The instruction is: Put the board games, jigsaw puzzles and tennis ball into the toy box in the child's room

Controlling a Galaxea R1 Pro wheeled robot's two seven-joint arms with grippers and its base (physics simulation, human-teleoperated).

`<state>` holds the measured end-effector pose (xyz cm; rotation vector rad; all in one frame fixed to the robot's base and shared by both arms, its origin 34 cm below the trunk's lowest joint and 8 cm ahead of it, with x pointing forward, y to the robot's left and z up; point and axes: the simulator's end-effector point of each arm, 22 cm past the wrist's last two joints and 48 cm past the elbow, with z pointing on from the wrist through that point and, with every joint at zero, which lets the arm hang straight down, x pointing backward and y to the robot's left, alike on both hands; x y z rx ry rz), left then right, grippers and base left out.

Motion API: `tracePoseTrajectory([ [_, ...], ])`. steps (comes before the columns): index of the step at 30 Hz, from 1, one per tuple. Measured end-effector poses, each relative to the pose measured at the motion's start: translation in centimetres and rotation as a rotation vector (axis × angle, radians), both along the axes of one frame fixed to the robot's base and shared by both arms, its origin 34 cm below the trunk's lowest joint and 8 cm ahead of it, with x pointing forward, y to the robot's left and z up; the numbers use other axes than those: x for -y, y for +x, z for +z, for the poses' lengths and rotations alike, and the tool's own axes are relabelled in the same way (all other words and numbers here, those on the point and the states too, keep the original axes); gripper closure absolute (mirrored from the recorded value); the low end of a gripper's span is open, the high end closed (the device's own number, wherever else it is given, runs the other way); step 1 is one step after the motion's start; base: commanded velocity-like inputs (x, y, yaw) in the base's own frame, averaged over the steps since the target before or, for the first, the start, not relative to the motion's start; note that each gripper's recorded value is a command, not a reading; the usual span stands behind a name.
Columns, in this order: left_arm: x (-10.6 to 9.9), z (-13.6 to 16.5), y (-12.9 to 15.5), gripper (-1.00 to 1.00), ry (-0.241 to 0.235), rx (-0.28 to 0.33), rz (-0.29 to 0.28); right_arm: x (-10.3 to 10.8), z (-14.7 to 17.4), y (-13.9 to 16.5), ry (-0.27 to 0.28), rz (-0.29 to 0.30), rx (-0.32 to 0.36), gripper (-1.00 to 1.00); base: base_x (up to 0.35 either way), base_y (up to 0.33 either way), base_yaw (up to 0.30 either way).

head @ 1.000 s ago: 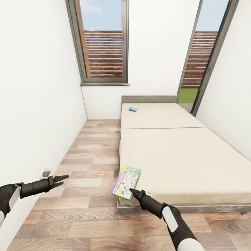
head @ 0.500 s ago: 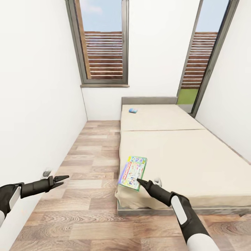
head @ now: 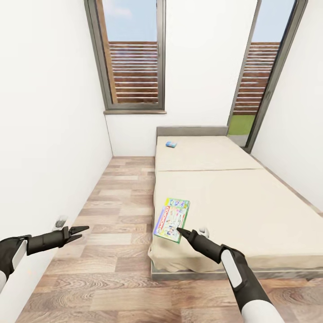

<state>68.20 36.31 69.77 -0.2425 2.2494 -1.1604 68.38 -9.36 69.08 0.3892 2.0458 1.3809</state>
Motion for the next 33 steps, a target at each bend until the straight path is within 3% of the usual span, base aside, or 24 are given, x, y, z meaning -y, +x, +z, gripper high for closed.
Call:
tracePoseTrajectory([
  [8, 0.1, 1.6, 0.2, -1.00, -0.001, 0.001, -0.001, 0.3, 1.6, 0.2, -0.004, -0.003, 0.004, 1.00, 0.000, 0.000, -0.060],
  [22, 0.1, 4.6, 0.5, -1.00, 0.000, 0.010, -0.001, 1.0, 5.1, 0.5, 0.011, -0.005, 0.029, 1.00, 0.000, 0.000, -0.238],
  [33, 0.7, 7.3, 0.8, -1.00, -0.014, 0.011, -0.005, 5.1, 7.1, 1.0, -0.037, -0.027, 0.049, 1.00, 0.000, 0.000, -0.255],
])
